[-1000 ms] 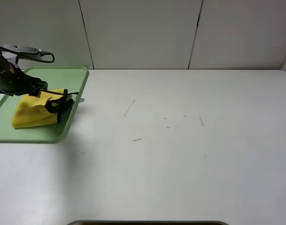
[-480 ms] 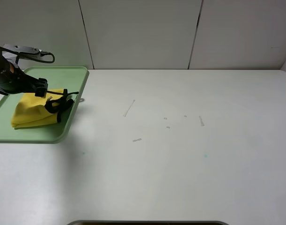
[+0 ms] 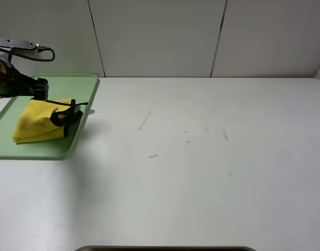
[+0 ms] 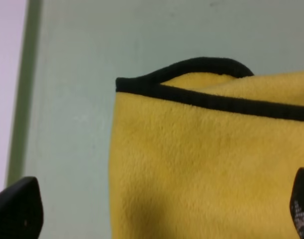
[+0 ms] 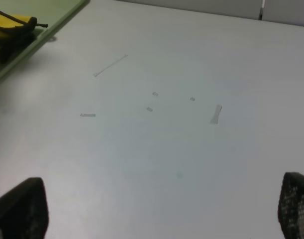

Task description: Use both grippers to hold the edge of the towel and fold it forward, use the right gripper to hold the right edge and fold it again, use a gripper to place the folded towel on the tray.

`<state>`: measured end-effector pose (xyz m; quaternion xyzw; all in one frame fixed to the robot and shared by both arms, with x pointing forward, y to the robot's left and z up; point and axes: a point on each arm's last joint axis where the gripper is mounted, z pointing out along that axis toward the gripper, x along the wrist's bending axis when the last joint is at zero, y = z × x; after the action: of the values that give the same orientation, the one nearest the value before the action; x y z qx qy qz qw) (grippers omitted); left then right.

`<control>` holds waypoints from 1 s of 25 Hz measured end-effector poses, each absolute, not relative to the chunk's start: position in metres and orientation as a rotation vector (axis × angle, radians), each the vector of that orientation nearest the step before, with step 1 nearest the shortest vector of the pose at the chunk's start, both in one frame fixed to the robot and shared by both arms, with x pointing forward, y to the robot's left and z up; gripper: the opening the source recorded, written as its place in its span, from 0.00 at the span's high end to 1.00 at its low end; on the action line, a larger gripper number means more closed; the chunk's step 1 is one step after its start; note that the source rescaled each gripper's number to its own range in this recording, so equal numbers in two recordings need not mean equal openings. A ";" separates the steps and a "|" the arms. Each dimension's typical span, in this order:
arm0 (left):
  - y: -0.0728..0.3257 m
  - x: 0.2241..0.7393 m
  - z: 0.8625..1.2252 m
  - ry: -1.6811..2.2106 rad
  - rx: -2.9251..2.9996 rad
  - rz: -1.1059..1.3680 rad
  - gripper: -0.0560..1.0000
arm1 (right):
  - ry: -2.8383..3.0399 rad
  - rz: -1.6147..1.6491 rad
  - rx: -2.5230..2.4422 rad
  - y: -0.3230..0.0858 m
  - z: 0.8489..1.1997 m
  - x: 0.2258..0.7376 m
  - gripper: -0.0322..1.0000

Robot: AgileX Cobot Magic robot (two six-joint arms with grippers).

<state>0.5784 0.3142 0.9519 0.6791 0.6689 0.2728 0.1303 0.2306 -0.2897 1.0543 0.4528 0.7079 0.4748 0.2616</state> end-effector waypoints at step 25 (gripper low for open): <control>0.292 0.430 1.026 2.036 1.867 0.759 0.00 | 1.916 1.285 1.226 -0.290 1.054 0.231 0.00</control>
<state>0.4299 0.2918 1.0264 0.6454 0.7039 0.2625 0.1383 0.2306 -0.2897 1.0543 0.4528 0.7079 0.4748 0.2616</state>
